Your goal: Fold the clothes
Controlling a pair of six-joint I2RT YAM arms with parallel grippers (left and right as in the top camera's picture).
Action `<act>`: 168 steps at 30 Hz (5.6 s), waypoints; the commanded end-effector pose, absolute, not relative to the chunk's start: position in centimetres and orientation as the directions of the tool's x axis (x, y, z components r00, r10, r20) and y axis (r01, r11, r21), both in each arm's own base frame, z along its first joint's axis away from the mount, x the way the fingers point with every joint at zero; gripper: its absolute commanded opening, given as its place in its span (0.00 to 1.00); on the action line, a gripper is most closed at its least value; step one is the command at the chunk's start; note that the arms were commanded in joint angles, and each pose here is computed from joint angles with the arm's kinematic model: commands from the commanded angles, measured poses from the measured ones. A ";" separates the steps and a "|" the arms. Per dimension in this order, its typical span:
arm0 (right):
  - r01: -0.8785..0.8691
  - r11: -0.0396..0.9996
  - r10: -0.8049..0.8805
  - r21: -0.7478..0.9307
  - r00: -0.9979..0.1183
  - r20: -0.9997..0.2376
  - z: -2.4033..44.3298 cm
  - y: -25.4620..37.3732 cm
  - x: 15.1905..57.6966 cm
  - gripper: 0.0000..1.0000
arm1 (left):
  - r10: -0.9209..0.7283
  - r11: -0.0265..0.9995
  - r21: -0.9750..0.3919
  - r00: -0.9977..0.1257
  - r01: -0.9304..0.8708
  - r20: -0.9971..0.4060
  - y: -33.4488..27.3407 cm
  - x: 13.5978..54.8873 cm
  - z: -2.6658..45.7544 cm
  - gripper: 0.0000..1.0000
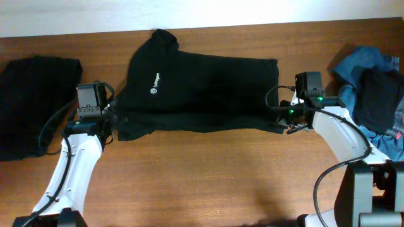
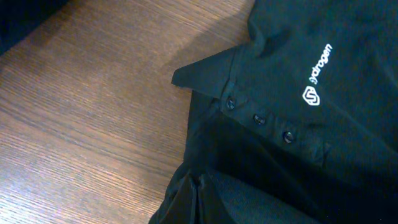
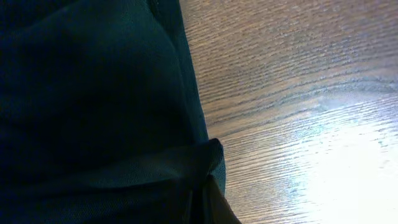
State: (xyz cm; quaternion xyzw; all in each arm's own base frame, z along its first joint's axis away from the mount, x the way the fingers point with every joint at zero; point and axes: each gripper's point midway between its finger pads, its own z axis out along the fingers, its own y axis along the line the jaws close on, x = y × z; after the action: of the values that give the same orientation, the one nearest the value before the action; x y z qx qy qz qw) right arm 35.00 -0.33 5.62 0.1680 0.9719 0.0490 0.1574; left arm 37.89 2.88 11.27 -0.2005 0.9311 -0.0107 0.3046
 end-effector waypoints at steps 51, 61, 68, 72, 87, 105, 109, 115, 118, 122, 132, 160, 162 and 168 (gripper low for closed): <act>0.206 0.966 0.250 0.153 -0.893 -0.374 3.9 -0.3 39.2 0.92 | -0.367 0.929 -0.186 -0.733 -0.320 -0.573 2.3 41.2 13.3 0.12; 0.228 0.965 0.253 0.126 -0.938 -0.237 4.8 -0.2 36.7 0.99 | -0.271 0.959 -0.179 -0.898 -0.221 -0.346 -2.6 35.3 16.4 0.12; 0.238 0.966 0.254 0.105 -0.951 -0.174 4.4 -0.3 35.1 0.99 | -0.272 0.950 -0.216 -0.935 -0.224 -0.228 -5.7 32.8 14.1 0.55; 0.237 0.966 0.253 0.105 -0.951 -0.179 4.4 -0.3 35.2 0.99 | -0.337 0.929 -0.229 -0.921 -0.291 -0.197 -6.1 32.4 12.7 0.63; 0.247 0.968 0.251 0.045 -0.948 -0.196 3.7 -1.4 35.3 0.99 | -0.423 0.865 -0.367 -0.891 -0.342 -0.167 -9.2 32.0 6.7 0.63; 0.246 0.968 0.251 0.047 -0.946 -0.204 3.4 -1.4 35.3 0.99 | -0.520 0.838 -0.327 -0.822 -0.437 -0.232 -7.5 33.5 6.0 0.57; 0.246 0.968 0.250 0.047 -0.946 -0.204 3.4 -1.4 35.3 0.99 | -0.565 0.809 -0.324 -0.802 -0.491 -0.194 -7.5 33.4 5.0 0.53; 0.246 0.968 0.250 0.047 -0.946 -0.204 3.4 -1.4 35.3 0.99 | -0.595 0.788 -0.303 -0.790 -0.537 -0.148 -7.6 33.5 2.9 0.49; 0.246 0.968 0.251 0.047 -0.946 -0.204 3.4 -1.4 35.3 0.99 | -0.605 0.780 -0.305 -0.783 -0.546 -0.144 -7.7 33.8 2.3 0.49; 0.246 0.968 0.251 0.048 -0.946 -0.204 3.4 -1.4 35.3 0.99 | -0.606 0.776 -0.345 -0.776 -0.528 -0.174 -8.0 35.2 2.5 0.40; 0.246 0.968 0.251 0.049 -0.946 -0.208 3.4 -1.4 35.4 0.99 | -0.605 0.756 -0.485 -0.752 -0.439 -0.262 -9.5 39.1 5.7 0.08; 0.246 0.967 0.253 0.061 -0.944 -0.213 3.3 -1.2 35.6 0.99 | -0.373 0.901 -0.424 -0.657 -0.089 -0.655 -9.4 45.9 12.5 0.38; 0.246 0.967 0.253 0.061 -0.944 -0.212 3.3 -1.2 35.6 0.99 | -0.340 0.915 -0.392 -0.711 -0.099 -0.616 -9.3 44.9 12.6 0.37; 0.245 0.967 0.253 0.062 -0.944 -0.213 3.4 -1.2 35.6 0.99 | -0.119 0.979 -0.204 -0.838 -0.010 -0.532 -8.5 42.1 14.1 0.00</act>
State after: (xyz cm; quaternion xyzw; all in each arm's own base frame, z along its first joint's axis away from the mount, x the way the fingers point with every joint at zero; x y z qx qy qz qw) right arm 36.01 -0.90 4.10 0.1271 0.9842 0.0229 0.1209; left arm 41.62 -8.43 10.60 -0.1079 0.9529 -0.1167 0.2583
